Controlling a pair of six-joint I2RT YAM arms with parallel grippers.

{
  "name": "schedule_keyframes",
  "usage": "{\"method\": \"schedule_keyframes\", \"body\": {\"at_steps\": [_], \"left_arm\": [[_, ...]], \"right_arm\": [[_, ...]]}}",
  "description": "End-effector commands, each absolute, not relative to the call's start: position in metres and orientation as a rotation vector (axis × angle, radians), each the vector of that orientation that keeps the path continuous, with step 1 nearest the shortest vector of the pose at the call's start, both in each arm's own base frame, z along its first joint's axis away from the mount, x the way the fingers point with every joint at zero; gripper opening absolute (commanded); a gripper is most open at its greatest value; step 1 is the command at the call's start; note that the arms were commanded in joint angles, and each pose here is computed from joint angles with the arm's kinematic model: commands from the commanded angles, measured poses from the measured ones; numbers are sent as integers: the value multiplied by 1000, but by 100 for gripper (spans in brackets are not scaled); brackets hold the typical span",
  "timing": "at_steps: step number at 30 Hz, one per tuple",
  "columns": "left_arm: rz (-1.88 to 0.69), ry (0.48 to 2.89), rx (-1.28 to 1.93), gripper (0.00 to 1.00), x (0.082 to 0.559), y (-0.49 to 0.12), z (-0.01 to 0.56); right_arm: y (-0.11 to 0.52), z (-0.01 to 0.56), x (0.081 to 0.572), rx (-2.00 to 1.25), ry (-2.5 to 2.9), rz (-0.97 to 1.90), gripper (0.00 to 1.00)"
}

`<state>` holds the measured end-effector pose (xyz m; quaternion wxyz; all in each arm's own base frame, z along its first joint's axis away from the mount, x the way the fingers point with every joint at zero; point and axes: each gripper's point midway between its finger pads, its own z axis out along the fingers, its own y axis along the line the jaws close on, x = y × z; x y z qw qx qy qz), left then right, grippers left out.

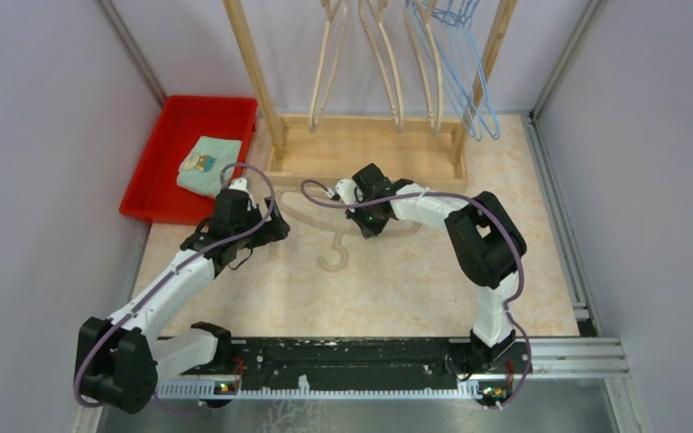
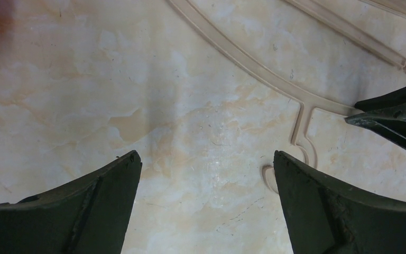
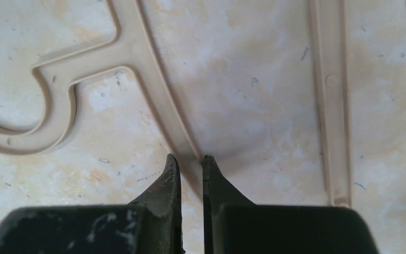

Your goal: Organize the hangers

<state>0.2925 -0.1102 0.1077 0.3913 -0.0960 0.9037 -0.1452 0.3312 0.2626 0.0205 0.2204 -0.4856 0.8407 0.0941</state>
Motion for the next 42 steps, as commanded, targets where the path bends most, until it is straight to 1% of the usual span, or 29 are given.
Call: {"method": "schedule_keyframes", "body": {"at_steps": [1, 5, 8, 11, 15, 19, 24, 31, 39, 41, 42], "left_arm": [[-363, 2270, -257, 100, 293, -106, 113], [-346, 2264, -258, 100, 293, -102, 117], [-358, 2234, -262, 100, 293, -102, 125], [-372, 2212, -258, 100, 293, -103, 131], [-429, 2208, -234, 100, 290, -110, 136], [-489, 2240, -235, 100, 281, -118, 127], [-533, 2268, -244, 100, 271, -122, 109], [-699, 2289, -276, 100, 257, -142, 94], [-914, 2213, -302, 100, 258, -166, 101], [-927, 2191, -299, 98, 262, -168, 106], [-933, 2175, -296, 94, 265, -170, 111]], "right_arm": [[251, -14, 297, -1254, 2551, 293, 0], [283, 9, 287, -1121, 2595, 532, 0], [305, 38, 285, -1050, 2568, 638, 0], [315, 59, 283, -987, 2559, 711, 0], [320, 61, 267, -950, 2590, 829, 0], [328, 67, 262, -904, 2584, 914, 0], [335, 79, 265, -893, 2564, 958, 0], [342, 96, 267, -881, 2526, 1010, 0], [343, 100, 267, -874, 2514, 1031, 0], [343, 99, 267, -870, 2516, 1035, 0], [344, 99, 266, -868, 2515, 1036, 0]]}}
